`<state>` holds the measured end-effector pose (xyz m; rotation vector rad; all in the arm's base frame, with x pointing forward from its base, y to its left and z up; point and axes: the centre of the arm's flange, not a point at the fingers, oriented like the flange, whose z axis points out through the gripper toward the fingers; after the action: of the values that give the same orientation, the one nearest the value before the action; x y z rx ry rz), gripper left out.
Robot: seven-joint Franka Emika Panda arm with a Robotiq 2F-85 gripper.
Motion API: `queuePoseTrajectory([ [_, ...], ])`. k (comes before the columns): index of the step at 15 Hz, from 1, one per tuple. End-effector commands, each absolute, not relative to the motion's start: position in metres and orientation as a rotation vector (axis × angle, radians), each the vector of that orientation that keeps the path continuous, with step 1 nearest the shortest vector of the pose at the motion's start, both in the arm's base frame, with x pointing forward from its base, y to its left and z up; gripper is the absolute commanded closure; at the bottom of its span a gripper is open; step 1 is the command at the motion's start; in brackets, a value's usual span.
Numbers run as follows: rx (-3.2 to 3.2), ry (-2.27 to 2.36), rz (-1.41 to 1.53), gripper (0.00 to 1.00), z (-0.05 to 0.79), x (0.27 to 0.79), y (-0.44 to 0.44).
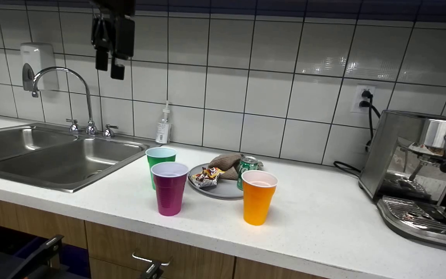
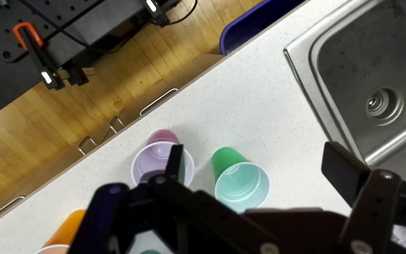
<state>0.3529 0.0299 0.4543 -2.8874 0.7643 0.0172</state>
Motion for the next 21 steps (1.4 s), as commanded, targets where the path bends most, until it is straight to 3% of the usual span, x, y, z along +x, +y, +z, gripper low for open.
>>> queuePoseTrajectory([
  [1,-2.899,0.871,-0.009,0.00,0.439,0.384,0.007],
  [21,-2.813,1.211,-0.138,0.00,0.352,0.522,-0.150],
])
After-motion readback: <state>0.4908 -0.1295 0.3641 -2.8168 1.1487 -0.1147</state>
